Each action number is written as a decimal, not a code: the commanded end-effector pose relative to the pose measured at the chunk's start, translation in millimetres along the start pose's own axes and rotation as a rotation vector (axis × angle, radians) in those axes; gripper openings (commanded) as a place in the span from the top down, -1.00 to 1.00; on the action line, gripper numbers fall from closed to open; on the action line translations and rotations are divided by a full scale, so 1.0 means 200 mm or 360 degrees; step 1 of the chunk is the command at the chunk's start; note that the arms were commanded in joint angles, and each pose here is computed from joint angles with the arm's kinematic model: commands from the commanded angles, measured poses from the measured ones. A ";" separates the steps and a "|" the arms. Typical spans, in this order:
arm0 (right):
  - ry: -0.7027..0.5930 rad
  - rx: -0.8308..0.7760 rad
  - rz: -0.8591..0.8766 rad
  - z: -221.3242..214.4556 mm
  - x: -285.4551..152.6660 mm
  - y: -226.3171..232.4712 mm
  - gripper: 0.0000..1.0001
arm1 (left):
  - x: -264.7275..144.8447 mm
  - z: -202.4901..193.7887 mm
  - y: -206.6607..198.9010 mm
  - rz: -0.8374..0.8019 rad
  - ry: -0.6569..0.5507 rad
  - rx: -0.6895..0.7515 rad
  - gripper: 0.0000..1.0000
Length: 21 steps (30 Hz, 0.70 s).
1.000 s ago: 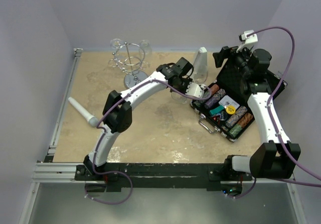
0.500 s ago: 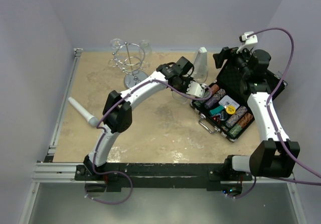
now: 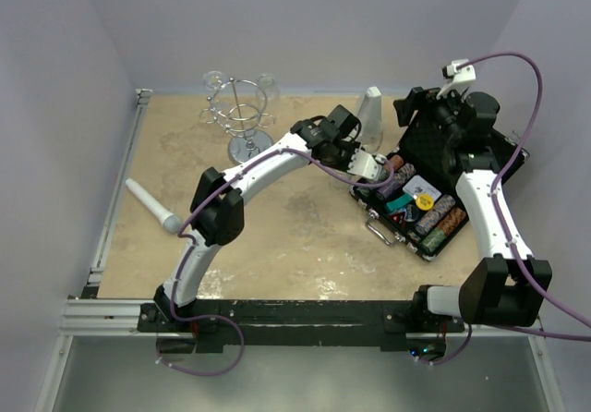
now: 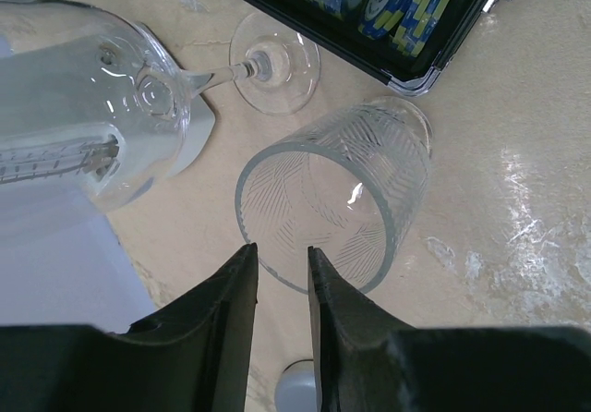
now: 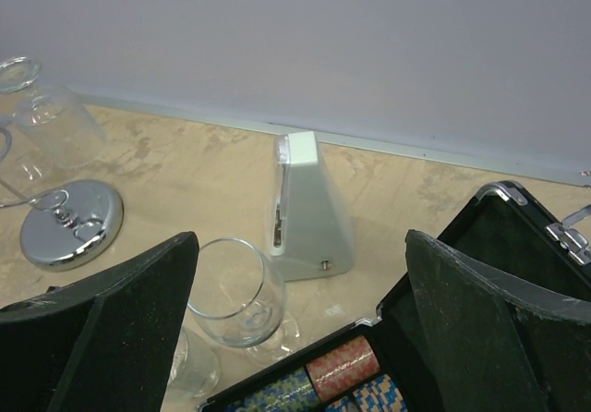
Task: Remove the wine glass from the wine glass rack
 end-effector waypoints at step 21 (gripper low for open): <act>-0.0071 0.0030 0.0039 0.06 -0.01 0.01 -0.97 | -0.24 0.12 0.18 0.0256 -0.0100 0.0036 -0.15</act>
Point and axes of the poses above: each gripper's point midway between its finger pads, its own x axis out along the fingers, its own y axis along the line the jaws close on, z = x × y, the point moved 5 cm from there along -x, back along the fingers, and after that the axes turned 5 degrees about x, right-handed, at the moved point
